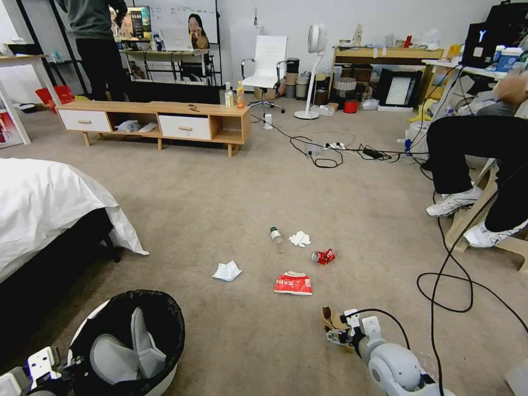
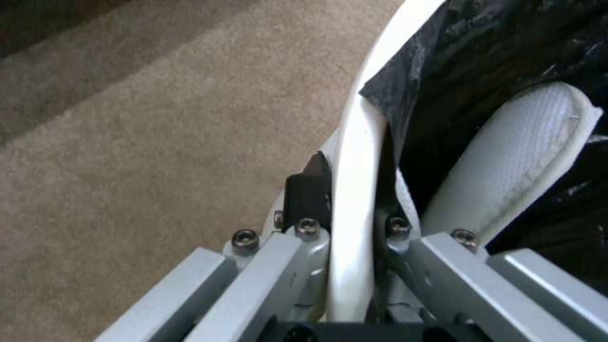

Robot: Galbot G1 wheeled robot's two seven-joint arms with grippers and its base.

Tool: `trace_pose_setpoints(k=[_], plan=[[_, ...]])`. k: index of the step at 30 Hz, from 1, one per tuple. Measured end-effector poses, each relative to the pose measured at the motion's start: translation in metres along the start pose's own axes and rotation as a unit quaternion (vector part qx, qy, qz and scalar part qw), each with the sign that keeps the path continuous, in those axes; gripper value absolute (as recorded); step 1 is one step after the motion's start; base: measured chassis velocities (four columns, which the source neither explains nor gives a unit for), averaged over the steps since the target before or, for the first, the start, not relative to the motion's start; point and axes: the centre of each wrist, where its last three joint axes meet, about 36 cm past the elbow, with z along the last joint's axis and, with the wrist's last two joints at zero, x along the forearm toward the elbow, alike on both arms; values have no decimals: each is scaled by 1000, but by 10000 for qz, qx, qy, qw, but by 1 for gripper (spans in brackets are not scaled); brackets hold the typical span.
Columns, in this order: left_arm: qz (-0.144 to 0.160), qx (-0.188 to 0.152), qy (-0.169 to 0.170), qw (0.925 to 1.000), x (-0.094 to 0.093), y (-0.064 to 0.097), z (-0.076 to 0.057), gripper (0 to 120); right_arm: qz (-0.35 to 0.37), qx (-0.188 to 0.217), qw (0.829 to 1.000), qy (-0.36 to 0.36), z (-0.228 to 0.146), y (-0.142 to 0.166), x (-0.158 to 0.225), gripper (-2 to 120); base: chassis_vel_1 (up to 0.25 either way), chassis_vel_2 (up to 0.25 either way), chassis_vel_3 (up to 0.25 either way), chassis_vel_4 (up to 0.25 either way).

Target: Pick up the trash bin and place the garbage on the floor into it.

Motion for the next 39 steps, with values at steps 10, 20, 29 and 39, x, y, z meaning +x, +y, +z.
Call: trace_pose_setpoints(k=[10,20,29,39], plan=[[-33,19,9,10000,0,4,0,2,17,26,9998,174,16,2,-21,100,0,0,0,0],[-46,15,-1,10000,2,5,0,2,32,-6,9998,193,20,2,-34,100,0,0,0,0],[-94,36,-5,9999,4,7,1,2,-27,-42,9998,179,19,7,-53,100,0,0,0,0],[-120,52,-3,9999,4,8,1,2,-1,2,9996,274,32,12,-72,100,0,0,0,0]])
